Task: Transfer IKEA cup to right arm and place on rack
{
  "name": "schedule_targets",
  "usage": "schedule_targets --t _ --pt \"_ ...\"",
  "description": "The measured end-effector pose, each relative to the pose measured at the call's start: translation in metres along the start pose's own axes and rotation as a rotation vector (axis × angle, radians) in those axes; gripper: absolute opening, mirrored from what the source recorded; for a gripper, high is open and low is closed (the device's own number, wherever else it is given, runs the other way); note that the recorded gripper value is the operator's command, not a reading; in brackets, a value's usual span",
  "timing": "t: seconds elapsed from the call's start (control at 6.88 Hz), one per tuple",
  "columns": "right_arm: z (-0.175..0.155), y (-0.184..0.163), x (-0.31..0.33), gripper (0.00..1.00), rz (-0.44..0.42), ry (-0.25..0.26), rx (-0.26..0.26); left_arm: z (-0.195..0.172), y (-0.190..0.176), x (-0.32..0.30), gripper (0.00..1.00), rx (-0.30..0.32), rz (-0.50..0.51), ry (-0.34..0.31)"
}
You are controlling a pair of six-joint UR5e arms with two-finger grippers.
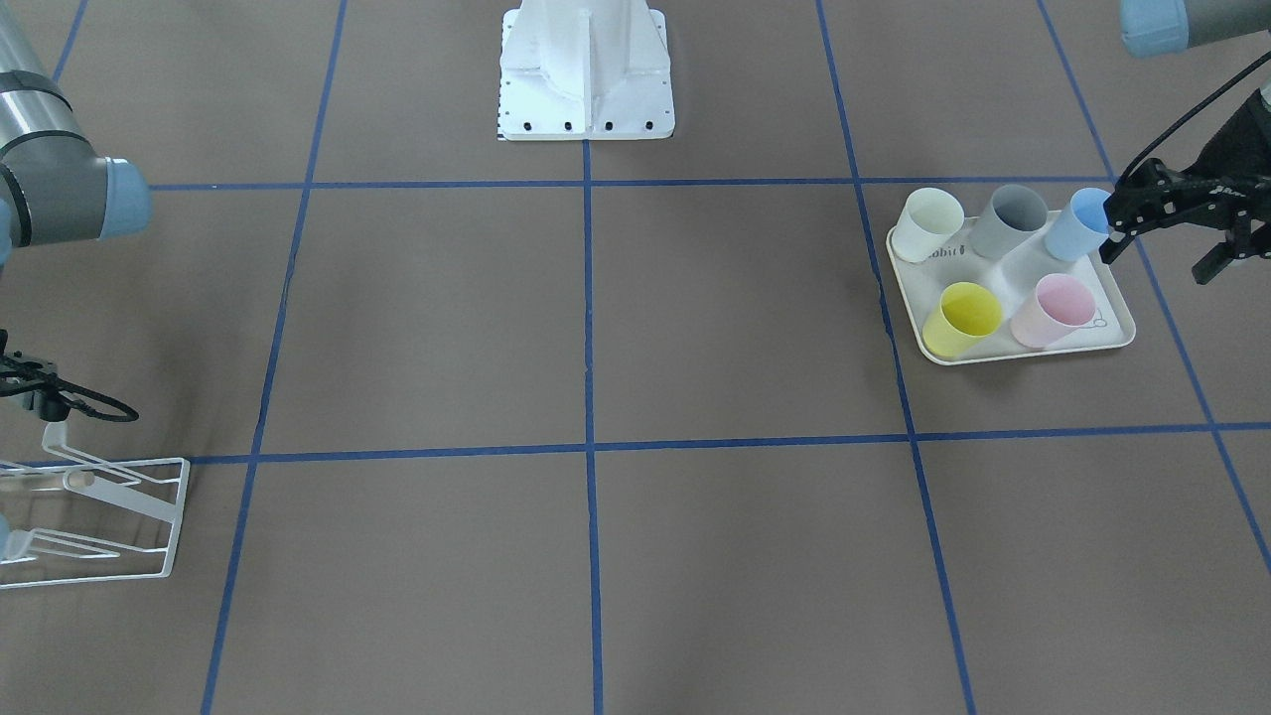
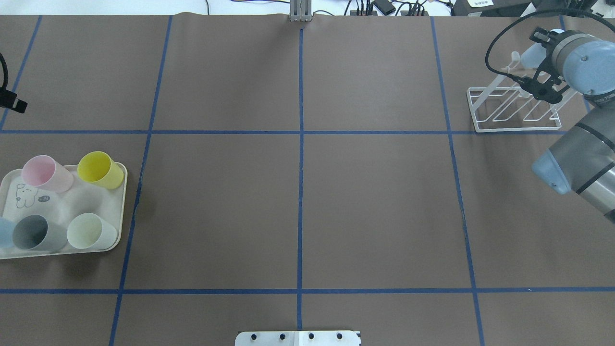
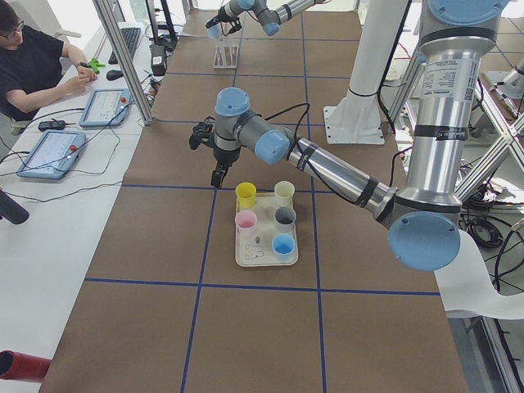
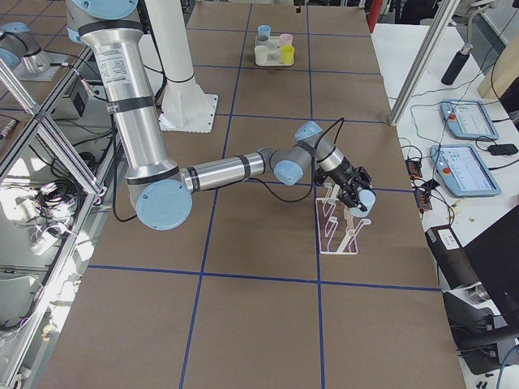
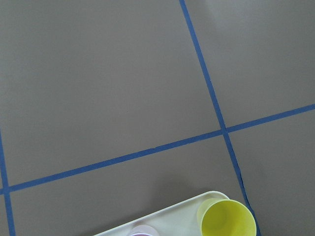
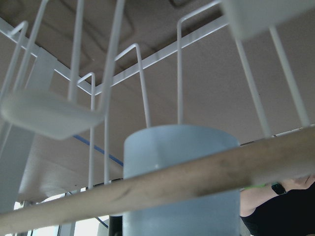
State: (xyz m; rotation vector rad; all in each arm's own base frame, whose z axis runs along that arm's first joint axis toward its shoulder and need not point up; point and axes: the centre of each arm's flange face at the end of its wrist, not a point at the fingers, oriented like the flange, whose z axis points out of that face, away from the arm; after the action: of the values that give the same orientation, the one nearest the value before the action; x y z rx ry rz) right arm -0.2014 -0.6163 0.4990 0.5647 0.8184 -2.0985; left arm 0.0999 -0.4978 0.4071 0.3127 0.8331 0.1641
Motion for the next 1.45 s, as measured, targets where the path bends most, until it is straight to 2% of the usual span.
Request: schedule_targets --t 0.29,0.58,0.87,1.02,1.16,1.31,1.45 --pt "0.000 -0.004 0.002 0.98 -0.009 -0.001 -0.008 0.000 0.000 0.000 1.00 -0.001 0.001 0.000" --pt "-0.002 -0.004 0.006 0.98 -0.008 0.005 -0.011 0.001 0.000 0.000 1.00 -0.001 0.001 0.000" --pt "-0.024 0.009 0.034 0.98 0.041 0.066 -0.013 0.000 0.000 0.000 1.00 0.000 0.001 0.000" --pt "-0.042 0.015 0.049 0.98 0.129 0.114 0.020 -0.002 0.001 0.000 1.00 0.003 0.005 -0.001" --pt "-0.058 0.018 0.059 0.98 0.265 0.156 0.098 -0.003 0.000 0.000 1.00 0.008 0.012 -0.003" --pt "-0.074 0.019 0.066 0.98 0.456 0.181 0.208 -0.004 0.001 -0.001 1.00 0.011 0.014 -0.008" --pt "-0.090 0.017 0.071 0.98 0.662 0.182 0.324 -0.002 0.006 -0.006 1.00 0.015 0.015 -0.014"
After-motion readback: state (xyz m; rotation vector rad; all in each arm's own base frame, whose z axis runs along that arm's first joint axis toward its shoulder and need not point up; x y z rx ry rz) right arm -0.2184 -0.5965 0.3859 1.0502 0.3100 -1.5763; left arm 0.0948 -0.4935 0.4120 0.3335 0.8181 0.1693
